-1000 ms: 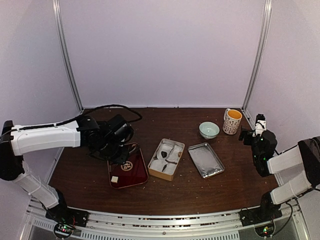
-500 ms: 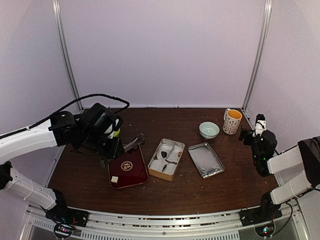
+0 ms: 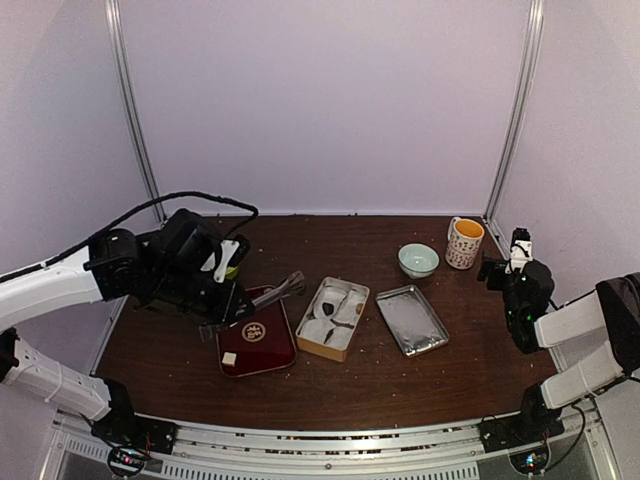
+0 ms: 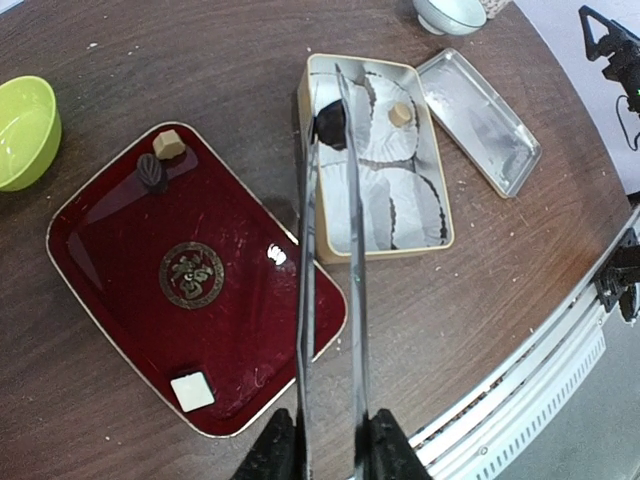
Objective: Pack the chocolate
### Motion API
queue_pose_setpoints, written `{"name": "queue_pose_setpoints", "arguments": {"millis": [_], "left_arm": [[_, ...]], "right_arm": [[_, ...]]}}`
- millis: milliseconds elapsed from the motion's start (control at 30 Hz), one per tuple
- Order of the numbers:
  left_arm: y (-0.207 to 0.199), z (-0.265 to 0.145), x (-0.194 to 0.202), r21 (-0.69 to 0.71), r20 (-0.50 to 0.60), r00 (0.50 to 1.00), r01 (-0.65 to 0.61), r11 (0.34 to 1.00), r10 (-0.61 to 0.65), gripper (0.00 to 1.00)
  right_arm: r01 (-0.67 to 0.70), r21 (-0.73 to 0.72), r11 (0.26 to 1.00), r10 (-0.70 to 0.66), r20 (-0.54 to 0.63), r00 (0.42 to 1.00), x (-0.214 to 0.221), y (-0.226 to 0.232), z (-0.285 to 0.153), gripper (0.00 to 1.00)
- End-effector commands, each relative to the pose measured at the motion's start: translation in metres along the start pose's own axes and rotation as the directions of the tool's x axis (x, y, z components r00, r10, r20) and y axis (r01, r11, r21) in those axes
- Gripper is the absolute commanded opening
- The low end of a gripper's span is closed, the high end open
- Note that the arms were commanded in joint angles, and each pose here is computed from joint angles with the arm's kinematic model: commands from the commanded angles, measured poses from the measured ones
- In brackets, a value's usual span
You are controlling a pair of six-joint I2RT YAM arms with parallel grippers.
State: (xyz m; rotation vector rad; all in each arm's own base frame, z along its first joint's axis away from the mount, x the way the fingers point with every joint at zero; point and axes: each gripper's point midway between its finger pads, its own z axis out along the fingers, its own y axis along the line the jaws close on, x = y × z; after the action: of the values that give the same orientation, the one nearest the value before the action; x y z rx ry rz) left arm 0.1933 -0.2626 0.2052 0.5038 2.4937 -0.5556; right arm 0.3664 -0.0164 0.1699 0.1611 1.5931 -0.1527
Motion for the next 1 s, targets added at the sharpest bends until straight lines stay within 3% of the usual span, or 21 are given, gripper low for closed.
{"name": "queue_pose_setpoints", "arguments": {"millis": [0,533,867,967], "left_arm": [[-0.022,-0.002,-0.007,0.082,0.037,0.998,-0.05,0.995,0.047,0.23],[-0.03,0.032,0.02,0.028,-0.109,0.985,-0.13,0.991,0.133,0.23],[-0.03,0.03,0.019,0.0,-0.096,0.985,-0.146,0.989,0.145,0.38],[-0.027,0.026,0.015,-0.017,-0.073,0.988,-0.139,0.99,0.137,0.38]], "right_arm": [[-0.014,0.016,1.0,0.014,0.011,1.0,-0.005,-0.003,0.003,1.0],[-0.014,0.015,1.0,0.014,0.012,1.0,-0.005,-0.003,0.003,1.0],[-0.014,0.015,1.0,0.014,0.012,1.0,-0.005,-0.003,0.003,1.0],[-0.014,0.015,1.0,0.014,0.012,1.0,-0.005,-0.003,0.003,1.0]]}}
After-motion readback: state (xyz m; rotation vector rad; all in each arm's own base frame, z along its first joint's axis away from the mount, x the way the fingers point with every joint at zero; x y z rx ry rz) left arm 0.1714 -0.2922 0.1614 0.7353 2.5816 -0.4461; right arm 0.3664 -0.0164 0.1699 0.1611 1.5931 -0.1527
